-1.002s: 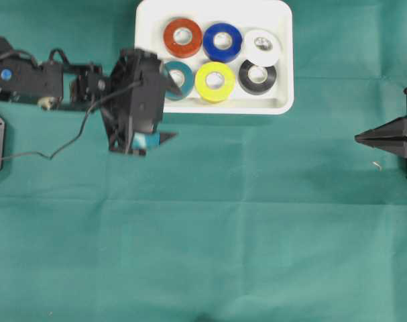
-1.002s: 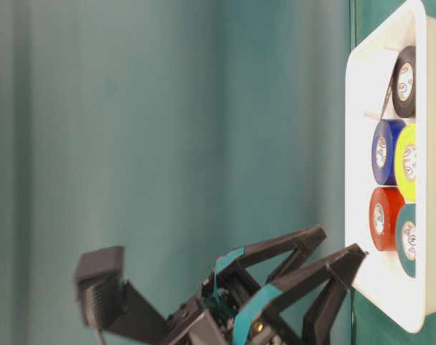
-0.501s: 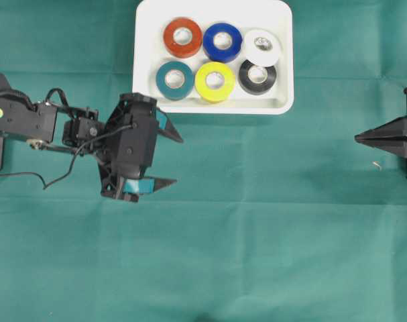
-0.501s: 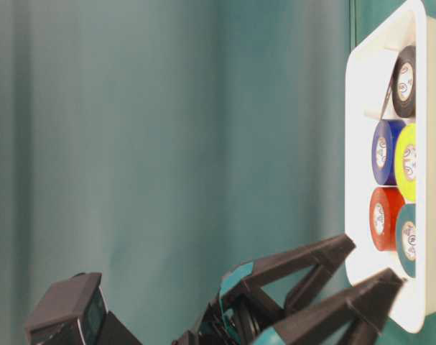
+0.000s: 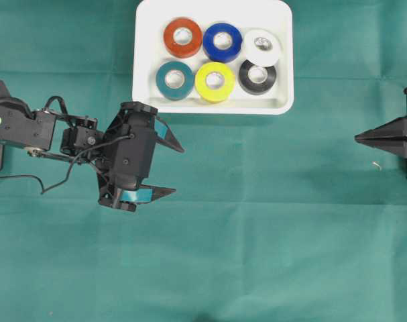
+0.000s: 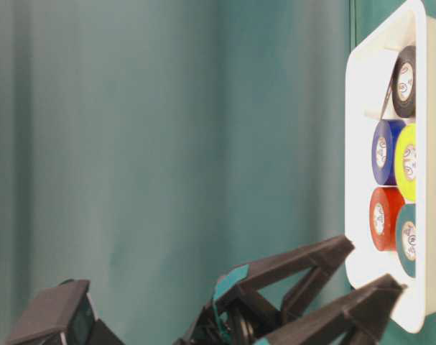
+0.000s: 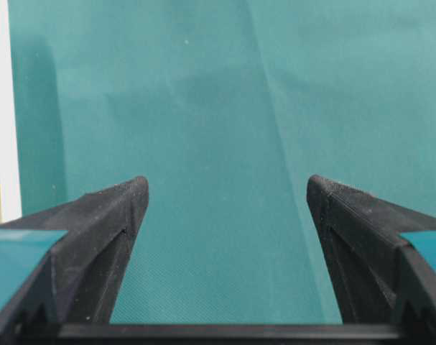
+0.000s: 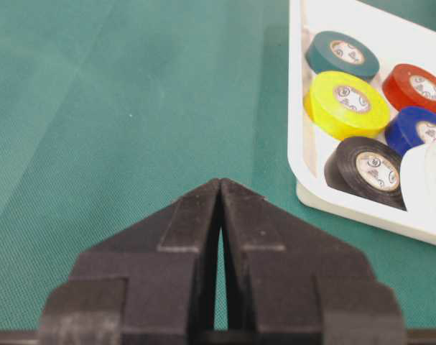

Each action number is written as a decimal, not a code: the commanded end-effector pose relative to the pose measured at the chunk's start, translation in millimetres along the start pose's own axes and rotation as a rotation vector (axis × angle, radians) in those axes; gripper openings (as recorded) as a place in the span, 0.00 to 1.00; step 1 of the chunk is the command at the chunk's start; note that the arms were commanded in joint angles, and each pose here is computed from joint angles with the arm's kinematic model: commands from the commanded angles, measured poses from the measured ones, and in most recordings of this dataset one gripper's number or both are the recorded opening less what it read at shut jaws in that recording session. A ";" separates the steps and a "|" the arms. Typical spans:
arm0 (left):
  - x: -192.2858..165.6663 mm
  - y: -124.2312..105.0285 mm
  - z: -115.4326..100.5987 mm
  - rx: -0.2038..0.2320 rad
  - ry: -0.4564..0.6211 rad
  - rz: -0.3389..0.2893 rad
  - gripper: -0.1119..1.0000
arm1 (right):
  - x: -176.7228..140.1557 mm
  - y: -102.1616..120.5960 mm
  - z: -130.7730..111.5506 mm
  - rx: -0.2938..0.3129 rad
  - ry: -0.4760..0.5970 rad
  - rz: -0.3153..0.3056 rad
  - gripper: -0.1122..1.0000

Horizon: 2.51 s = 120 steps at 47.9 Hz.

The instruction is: Put the tape into the white case with the left arm.

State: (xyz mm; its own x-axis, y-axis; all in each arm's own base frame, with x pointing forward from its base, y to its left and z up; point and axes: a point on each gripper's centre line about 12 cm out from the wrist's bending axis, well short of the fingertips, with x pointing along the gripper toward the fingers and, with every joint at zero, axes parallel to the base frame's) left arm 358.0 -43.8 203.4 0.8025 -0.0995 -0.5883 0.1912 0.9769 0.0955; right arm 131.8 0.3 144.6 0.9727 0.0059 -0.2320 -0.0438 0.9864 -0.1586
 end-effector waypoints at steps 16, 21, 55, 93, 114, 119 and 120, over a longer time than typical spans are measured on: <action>-35.3 0.7 14.9 0.000 -0.099 0.009 0.91 | 0.6 -0.1 2.0 -0.003 -0.006 0.001 0.02; -46.4 1.0 13.2 -0.001 -0.117 0.013 0.91 | 0.6 -0.1 2.0 -0.001 -0.006 0.001 0.02; -104.4 17.6 -27.4 -0.045 -0.267 0.104 0.91 | 0.5 -0.2 2.4 -0.001 -0.009 0.001 0.02; -146.4 20.6 -99.1 -0.162 -0.284 0.178 0.91 | 0.6 -0.1 2.0 -0.001 -0.006 0.001 0.02; -158.5 19.0 -121.5 -0.180 -0.258 0.201 0.91 | 0.6 -0.1 2.2 -0.003 -0.008 0.001 0.02; -160.4 18.3 -125.0 -0.181 -0.265 0.204 0.91 | 0.6 -0.1 2.2 -0.003 -0.008 0.001 0.02; -160.6 18.1 -125.8 -0.180 -0.267 0.205 0.91 | 0.5 -0.2 2.4 -0.001 -0.009 0.001 0.02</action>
State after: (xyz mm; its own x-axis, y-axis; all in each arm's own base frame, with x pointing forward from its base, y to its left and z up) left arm 161.8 12.9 195.7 0.9328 0.0740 -0.3527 -0.0663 0.9972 0.0338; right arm 131.6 0.5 144.0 0.9723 0.0074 -0.2335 -0.0455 0.9863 -0.1585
